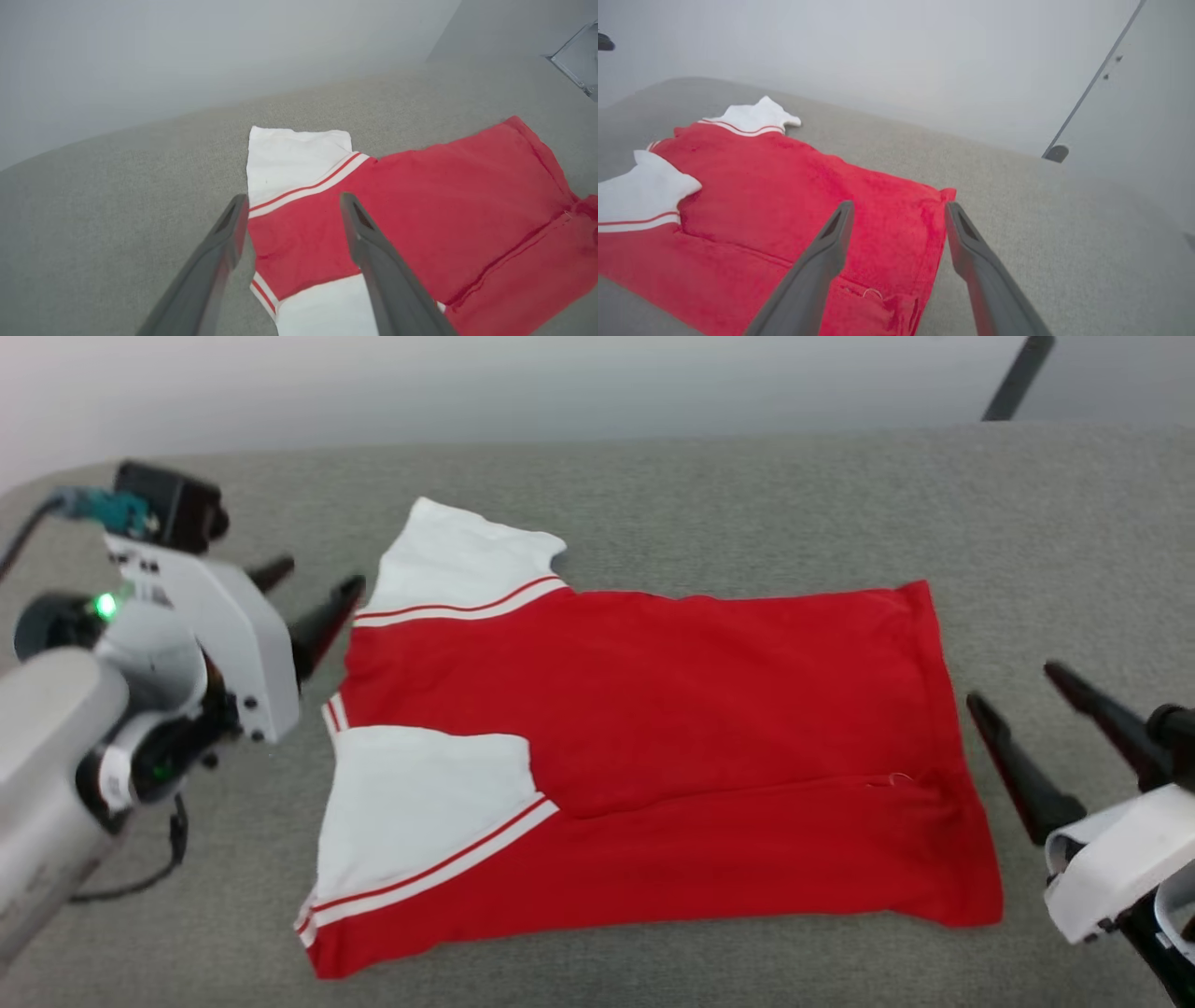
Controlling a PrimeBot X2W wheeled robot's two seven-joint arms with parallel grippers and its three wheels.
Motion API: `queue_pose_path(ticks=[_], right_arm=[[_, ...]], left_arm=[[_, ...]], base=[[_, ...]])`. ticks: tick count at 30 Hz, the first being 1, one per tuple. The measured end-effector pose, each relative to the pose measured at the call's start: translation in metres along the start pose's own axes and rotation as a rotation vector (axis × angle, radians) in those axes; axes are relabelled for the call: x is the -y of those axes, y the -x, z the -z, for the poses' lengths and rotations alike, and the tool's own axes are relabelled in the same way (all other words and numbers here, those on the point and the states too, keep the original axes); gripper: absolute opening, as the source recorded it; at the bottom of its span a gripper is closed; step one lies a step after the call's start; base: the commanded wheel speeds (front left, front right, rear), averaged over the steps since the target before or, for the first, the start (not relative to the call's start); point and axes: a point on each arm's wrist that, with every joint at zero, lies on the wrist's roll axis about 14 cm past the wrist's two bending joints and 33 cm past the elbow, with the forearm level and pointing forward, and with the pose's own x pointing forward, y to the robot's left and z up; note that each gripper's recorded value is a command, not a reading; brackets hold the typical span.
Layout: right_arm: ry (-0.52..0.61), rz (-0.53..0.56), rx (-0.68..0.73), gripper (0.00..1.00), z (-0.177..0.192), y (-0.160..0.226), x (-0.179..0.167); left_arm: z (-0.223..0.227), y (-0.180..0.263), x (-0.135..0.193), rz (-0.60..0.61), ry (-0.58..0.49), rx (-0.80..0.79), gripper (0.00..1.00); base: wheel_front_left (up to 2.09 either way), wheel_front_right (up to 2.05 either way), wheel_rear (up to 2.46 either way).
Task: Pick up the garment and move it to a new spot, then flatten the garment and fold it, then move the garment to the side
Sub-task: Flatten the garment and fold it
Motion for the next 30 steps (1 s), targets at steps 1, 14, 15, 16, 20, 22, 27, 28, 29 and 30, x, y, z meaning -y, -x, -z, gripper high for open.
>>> queue_pose_path(ticks=[1,14,15,16,20,22,27,28,29,30], right_arm=[[0.012,0.01,0.039,1.0,-0.005,0.0,0.003],[0.04,0.121,0.262,1.0,-0.012,-0.002,0.026],[0.032,0.129,0.259,1.0,-0.008,-0.003,0.027],[0.027,0.136,0.254,1.0,-0.005,-0.004,0.03],[0.009,0.153,0.228,1.0,0.011,-0.01,0.035],[-0.003,0.161,0.212,1.0,0.02,-0.012,0.037],[-0.019,0.176,0.182,1.0,0.038,-0.019,0.042],[-0.021,0.178,0.174,1.0,0.042,-0.021,0.043],[-0.026,0.181,0.165,1.0,0.047,-0.022,0.043],[-0.028,0.184,0.156,1.0,0.051,-0.023,0.044]], left_arm=[[-0.007,-0.005,0.003,0.013,-0.018,0.023,1.0],[-0.037,-0.082,-0.002,0.067,-0.093,0.043,1.0],[-0.035,-0.089,-0.004,0.065,-0.094,0.022,1.0],[-0.033,-0.096,-0.006,0.066,-0.1,0.0,1.0],[-0.019,-0.123,-0.019,0.055,-0.118,-0.096,1.0],[-0.013,-0.136,-0.027,0.045,-0.112,-0.14,1.0],[0.009,-0.167,-0.043,0.027,-0.1,-0.262,1.0],[0.016,-0.173,-0.045,0.025,-0.092,-0.292,1.0],[0.024,-0.178,-0.047,0.021,-0.082,-0.324,1.0],[0.033,-0.183,-0.049,0.02,-0.074,-0.356,1.0]], base=[[0.0,0.0,0.0],[0.0,0.0,0.0],[0.0,0.0,0.0],[0.0,0.0,0.0],[0.0,0.0,0.0],[0.0,0.0,0.0],[0.0,0.0,0.0],[0.0,0.0,0.0],[0.0,0.0,0.0],[0.0,0.0,0.0]])
